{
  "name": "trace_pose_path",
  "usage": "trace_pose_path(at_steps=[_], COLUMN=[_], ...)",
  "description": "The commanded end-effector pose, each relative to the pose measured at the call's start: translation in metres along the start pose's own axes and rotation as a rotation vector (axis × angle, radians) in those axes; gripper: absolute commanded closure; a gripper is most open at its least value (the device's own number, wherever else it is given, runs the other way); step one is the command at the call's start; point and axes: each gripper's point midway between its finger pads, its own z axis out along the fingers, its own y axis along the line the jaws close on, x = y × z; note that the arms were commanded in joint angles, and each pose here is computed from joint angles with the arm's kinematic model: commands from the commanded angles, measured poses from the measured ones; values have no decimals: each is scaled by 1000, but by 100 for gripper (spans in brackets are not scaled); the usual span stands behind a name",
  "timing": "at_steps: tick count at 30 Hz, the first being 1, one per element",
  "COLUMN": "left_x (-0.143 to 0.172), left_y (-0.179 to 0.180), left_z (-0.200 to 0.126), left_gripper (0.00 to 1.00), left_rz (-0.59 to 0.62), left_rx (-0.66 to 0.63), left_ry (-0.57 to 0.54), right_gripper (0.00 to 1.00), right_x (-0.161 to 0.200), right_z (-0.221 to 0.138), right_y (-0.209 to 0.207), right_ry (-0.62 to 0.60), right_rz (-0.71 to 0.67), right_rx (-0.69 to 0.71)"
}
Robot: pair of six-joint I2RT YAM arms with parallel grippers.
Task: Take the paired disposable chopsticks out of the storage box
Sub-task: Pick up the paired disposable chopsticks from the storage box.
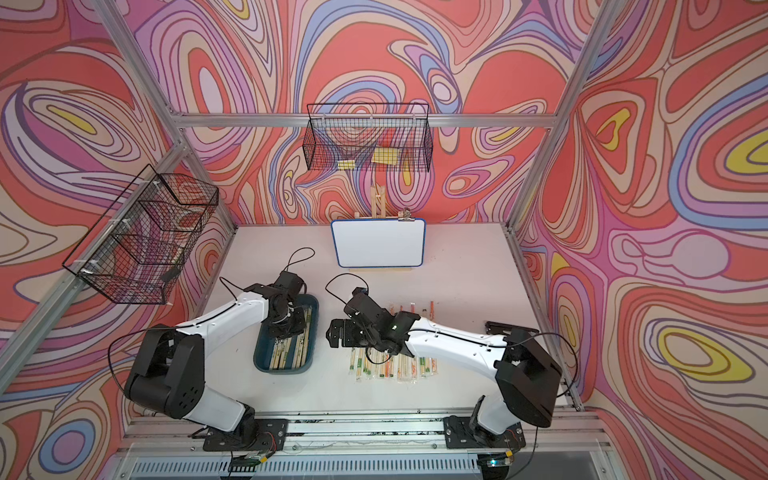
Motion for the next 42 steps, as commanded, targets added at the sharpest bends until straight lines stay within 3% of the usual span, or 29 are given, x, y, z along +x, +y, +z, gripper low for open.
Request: trace_pose_path(at_steps=[1, 29, 42], left_x=[-2, -2, -10], left_y=[-1, 1, 7], left_z=[7, 33, 6], left_gripper=[69, 71, 77], left_rz=[-2, 12, -5], left_rx=[-4, -57, -64], left_ry=[9, 54, -24], right_gripper=[2, 2, 2], right_x=[-1, -4, -5], right_z=[-5, -8, -7], right_y=[4, 2, 2], right_ry=[-14, -24, -25], right_rz=[-2, -15, -16], right_rx=[-19, 10, 8])
